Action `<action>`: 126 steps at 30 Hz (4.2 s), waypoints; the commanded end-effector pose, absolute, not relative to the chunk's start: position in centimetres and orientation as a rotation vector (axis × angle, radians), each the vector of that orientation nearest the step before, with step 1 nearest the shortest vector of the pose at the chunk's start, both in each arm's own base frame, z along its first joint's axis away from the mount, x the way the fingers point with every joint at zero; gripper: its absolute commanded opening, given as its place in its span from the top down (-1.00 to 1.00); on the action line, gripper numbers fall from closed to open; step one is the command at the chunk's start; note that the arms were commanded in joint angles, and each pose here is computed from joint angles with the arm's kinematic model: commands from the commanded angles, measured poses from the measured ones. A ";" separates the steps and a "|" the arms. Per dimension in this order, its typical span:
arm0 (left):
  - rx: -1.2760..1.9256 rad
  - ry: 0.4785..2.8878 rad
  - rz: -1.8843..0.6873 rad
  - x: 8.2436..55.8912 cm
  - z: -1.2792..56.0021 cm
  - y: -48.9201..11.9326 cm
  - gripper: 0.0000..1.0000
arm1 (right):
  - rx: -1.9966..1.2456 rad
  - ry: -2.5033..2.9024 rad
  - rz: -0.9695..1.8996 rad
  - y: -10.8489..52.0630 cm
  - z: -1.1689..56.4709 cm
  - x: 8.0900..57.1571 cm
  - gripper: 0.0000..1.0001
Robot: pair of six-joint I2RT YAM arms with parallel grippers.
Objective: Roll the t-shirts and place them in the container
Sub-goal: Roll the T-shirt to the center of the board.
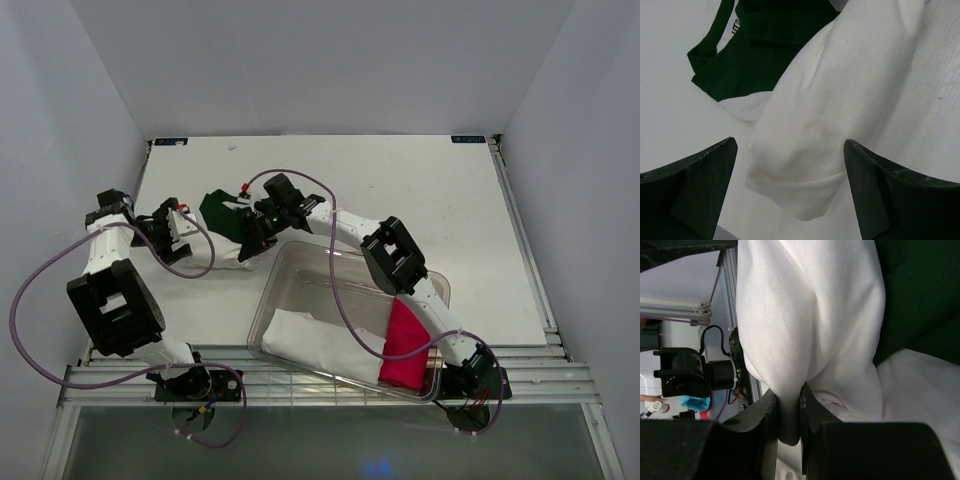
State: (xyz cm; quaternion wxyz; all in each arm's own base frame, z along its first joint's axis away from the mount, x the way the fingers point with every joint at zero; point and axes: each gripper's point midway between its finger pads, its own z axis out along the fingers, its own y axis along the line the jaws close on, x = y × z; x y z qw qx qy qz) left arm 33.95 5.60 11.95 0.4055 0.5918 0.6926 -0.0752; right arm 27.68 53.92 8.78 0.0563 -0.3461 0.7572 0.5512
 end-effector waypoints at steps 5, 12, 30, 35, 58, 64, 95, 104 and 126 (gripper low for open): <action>1.539 1.687 -0.145 36.0 11.7 5.1 -0.96 | -0.905 2.204 1.806 53.5 12.2 30.7 0.85; 1.253 1.786 -0.225 38.3 16.0 7.4 -0.96 | -0.822 2.211 1.778 52.6 12.4 33.4 0.85; 1.024 1.856 -0.472 38.1 11.1 5.2 -0.96 | -0.751 2.265 1.753 51.9 10.7 35.1 0.85; 0.956 1.868 -0.545 38.5 10.3 4.6 -0.96 | -0.748 2.272 1.728 51.7 10.5 35.2 0.85; 0.768 2.118 -0.648 28.2 14.2 9.4 1.00 | -0.985 2.214 1.895 52.9 16.3 26.0 0.85; 0.803 2.261 -0.603 24.6 12.2 10.1 1.00 | -1.024 2.293 2.024 53.0 16.2 22.3 0.85; 0.319 2.441 -0.779 34.7 8.5 9.6 0.92 | -0.548 2.340 1.558 52.4 11.7 36.3 -0.79; 0.291 2.474 -0.763 34.4 8.2 9.7 0.91 | -0.653 2.289 1.589 52.8 13.8 33.2 -0.75; 0.369 2.394 -0.763 34.4 9.6 8.7 0.65 | -0.756 2.290 1.454 54.2 11.2 30.2 -0.56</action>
